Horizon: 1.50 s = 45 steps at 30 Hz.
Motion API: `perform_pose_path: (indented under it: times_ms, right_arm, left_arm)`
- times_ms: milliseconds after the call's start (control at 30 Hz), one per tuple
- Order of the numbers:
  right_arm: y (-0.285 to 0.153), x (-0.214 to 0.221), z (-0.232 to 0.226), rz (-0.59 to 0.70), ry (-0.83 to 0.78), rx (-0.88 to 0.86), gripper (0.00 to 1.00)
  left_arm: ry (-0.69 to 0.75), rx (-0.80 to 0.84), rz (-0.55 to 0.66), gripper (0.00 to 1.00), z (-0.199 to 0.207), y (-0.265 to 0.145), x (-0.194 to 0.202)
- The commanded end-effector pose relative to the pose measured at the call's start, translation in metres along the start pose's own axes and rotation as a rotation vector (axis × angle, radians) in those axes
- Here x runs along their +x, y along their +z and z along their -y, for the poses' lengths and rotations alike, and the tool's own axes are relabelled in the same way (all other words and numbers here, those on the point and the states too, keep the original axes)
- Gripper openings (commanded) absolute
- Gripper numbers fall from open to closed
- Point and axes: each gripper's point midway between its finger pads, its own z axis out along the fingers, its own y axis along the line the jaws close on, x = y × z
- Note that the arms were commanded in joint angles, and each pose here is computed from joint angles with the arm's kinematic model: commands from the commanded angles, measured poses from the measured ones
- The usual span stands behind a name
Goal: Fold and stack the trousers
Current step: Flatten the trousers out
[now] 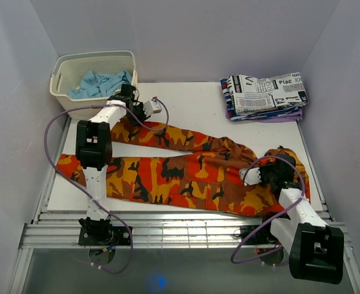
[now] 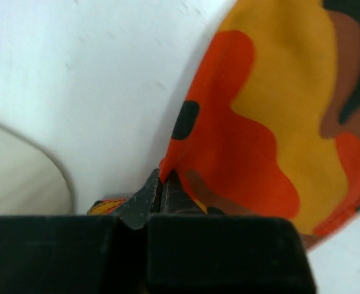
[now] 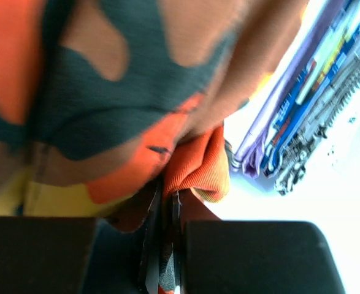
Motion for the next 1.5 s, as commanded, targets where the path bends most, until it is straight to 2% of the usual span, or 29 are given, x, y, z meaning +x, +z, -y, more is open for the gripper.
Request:
perform_pose_path:
  times_ms: [0, 33, 100, 133, 200, 233, 267, 300, 333, 367, 400, 433, 500, 533, 567, 600, 633, 667, 733, 800, 833, 967, 1067, 1233, 1467]
  right_arm:
    - [-0.006, 0.012, 0.032, -0.020, 0.051, 0.083, 0.08]
    - [-0.007, 0.011, 0.036, -0.015, 0.044, 0.106, 0.08]
    - [-0.011, 0.011, 0.039, -0.017, 0.031, 0.146, 0.08]
    - [-0.012, 0.009, 0.037, -0.009, 0.024, 0.151, 0.08]
    - [-0.015, 0.007, 0.029, -0.016, 0.001, 0.148, 0.08]
    - [-0.016, 0.008, 0.028, -0.026, 0.004, 0.151, 0.24]
    - [-0.021, 0.013, 0.032, -0.042, 0.028, 0.173, 0.40]
    - [-0.024, 0.018, 0.039, -0.049, 0.059, 0.189, 0.56]
    - [-0.029, 0.025, 0.050, -0.054, 0.099, 0.212, 0.83]
    - [-0.025, 0.028, 0.038, -0.036, 0.243, 0.142, 0.91]
    - [-0.042, 0.045, 0.079, -0.054, 0.306, 0.201, 0.94]
    - [-0.049, 0.053, 0.093, -0.050, 0.389, 0.200, 0.96]
    - [-0.049, 0.061, 0.081, -0.017, 0.661, 0.028, 0.96]
    - [-0.074, 0.076, 0.135, 0.020, 0.698, 0.109, 0.96]
    - [-0.070, 0.089, 0.131, 0.025, 0.790, 0.048, 0.96]
    - [-0.073, 0.081, 0.122, 0.058, 0.884, -0.052, 0.96]
    - [-0.087, 0.091, 0.152, 0.073, 0.900, -0.020, 0.94]
    - [-0.070, 0.093, 0.143, 0.083, 0.961, -0.112, 0.91]
    - [-0.070, 0.091, 0.146, 0.102, 1.068, -0.204, 0.86]
    - [-0.041, 0.091, 0.131, 0.108, 1.174, -0.336, 0.82]
    - [-0.042, 0.094, 0.136, 0.100, 1.234, -0.360, 0.80]
    - [0.000, 0.099, 0.117, 0.061, 1.427, -0.505, 0.77]
    - [0.020, 0.109, 0.106, -0.034, 1.531, -0.518, 0.78]
    - [0.039, 0.124, 0.052, -0.274, 1.561, -0.545, 0.80]
    - [0.038, 0.104, -0.005, -0.385, 1.563, -0.710, 0.88]
  left_arm:
    - [0.038, -0.174, 0.168, 0.00, -0.003, -0.119, -0.055]
    - [0.044, -0.201, 0.160, 0.00, 0.013, -0.116, -0.040]
    - [0.078, -0.278, 0.187, 0.00, 0.024, -0.147, -0.035]
    - [0.118, -0.376, 0.230, 0.00, 0.026, -0.188, -0.044]
    - [0.115, -0.319, 0.211, 0.00, 0.067, -0.192, -0.015]
    - [0.176, -0.374, 0.239, 0.00, 0.078, -0.221, -0.018]
    - [0.176, -0.307, 0.218, 0.00, 0.109, -0.208, 0.004]
    - [0.209, -0.309, 0.215, 0.00, 0.121, -0.210, 0.010]
    - [0.286, -0.356, 0.227, 0.00, 0.133, -0.225, 0.010]
    - [0.293, -0.302, 0.195, 0.00, 0.160, -0.204, 0.034]
    - [0.322, -0.292, 0.186, 0.00, 0.173, -0.199, 0.042]
    - [0.345, -0.286, 0.174, 0.00, 0.183, -0.194, 0.050]
    - [0.405, -0.263, 0.154, 0.00, 0.208, -0.180, 0.069]
    - [0.421, -0.256, 0.148, 0.00, 0.215, -0.177, 0.074]
    - [0.469, -0.266, 0.145, 0.00, 0.220, -0.178, 0.076]
    - [0.482, -0.224, 0.139, 0.00, 0.235, -0.169, 0.085]
    - [0.511, -0.215, 0.138, 0.00, 0.241, -0.167, 0.088]
    - [0.572, -0.236, 0.140, 0.00, 0.243, -0.170, 0.088]
    - [0.618, -0.199, 0.137, 0.00, 0.260, -0.163, 0.096]
    - [0.682, -0.204, 0.130, 0.00, 0.265, -0.163, 0.099]
    - [0.691, -0.201, 0.125, 0.00, 0.267, -0.162, 0.101]
    - [0.681, -0.176, 0.126, 0.00, 0.270, -0.163, 0.101]
    - [0.659, -0.161, 0.109, 0.00, 0.269, -0.164, 0.103]
    - [0.653, -0.159, 0.102, 0.00, 0.268, -0.164, 0.104]
    - [0.633, -0.161, 0.099, 0.00, 0.262, -0.162, 0.103]
